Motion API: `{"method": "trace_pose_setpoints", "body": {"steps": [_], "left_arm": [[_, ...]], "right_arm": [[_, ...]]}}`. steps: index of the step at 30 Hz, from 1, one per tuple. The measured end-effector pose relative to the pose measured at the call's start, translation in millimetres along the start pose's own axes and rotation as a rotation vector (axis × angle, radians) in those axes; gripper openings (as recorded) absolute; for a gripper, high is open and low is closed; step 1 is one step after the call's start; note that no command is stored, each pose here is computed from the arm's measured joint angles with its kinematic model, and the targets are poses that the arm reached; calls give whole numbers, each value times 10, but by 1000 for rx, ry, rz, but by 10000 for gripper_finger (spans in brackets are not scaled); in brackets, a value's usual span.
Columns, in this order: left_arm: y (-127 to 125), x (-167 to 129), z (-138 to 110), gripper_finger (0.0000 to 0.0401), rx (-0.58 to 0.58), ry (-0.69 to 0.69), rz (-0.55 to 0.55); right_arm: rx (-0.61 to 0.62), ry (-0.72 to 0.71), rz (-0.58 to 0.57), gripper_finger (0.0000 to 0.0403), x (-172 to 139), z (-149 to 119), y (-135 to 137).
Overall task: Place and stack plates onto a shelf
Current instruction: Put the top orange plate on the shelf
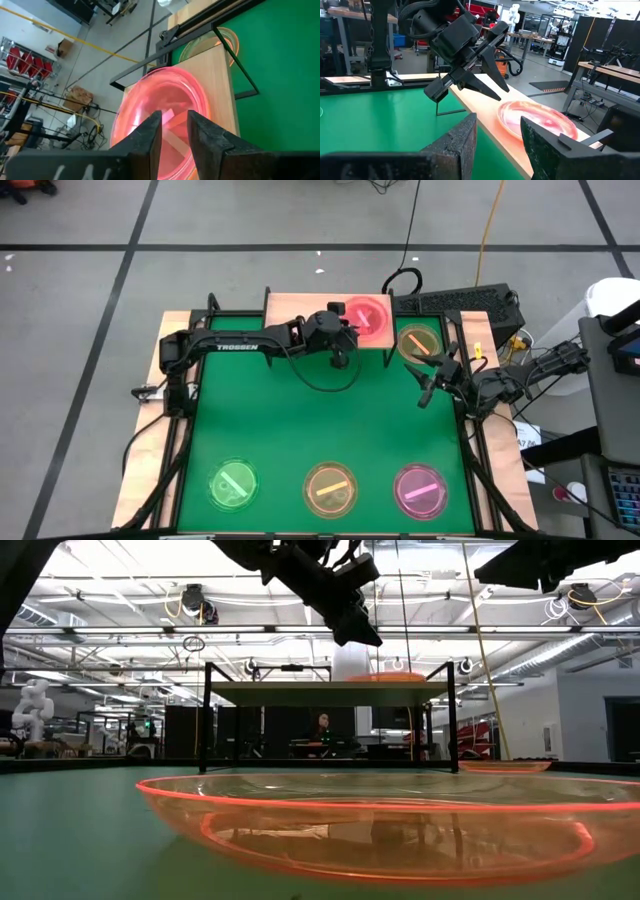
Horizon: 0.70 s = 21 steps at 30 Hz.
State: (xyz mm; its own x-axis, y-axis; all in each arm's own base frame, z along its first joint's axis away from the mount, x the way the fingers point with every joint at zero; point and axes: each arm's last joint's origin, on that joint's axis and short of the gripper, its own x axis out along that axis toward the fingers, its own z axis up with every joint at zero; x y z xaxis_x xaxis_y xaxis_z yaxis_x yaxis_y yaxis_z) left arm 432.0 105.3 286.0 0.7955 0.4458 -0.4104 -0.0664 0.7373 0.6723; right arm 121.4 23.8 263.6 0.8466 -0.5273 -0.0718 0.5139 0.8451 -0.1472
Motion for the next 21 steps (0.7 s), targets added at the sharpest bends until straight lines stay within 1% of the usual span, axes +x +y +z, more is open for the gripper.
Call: {"method": "trace_pose_setpoints", "body": {"steps": [4,7,11,14,17,21], "left_arm": [[19,-32,10,99,14,13,17],[77,-201,90,99,35,37,67],[193,-638,268,99,40,15,71],[232,-970,317,99,42,32,24],[280,-1286,292,99,5,67,5],[275,-1663,185,99,-93,80,-17]], "right_arm": [[0,0,0,134,0,0,0],[-1,1,0,134,0,-1,0],[-10,8,0,134,3,-11,4],[-16,12,1,134,5,-16,8],[-28,17,1,134,6,-24,10],[-40,25,2,134,7,-35,11]]}}
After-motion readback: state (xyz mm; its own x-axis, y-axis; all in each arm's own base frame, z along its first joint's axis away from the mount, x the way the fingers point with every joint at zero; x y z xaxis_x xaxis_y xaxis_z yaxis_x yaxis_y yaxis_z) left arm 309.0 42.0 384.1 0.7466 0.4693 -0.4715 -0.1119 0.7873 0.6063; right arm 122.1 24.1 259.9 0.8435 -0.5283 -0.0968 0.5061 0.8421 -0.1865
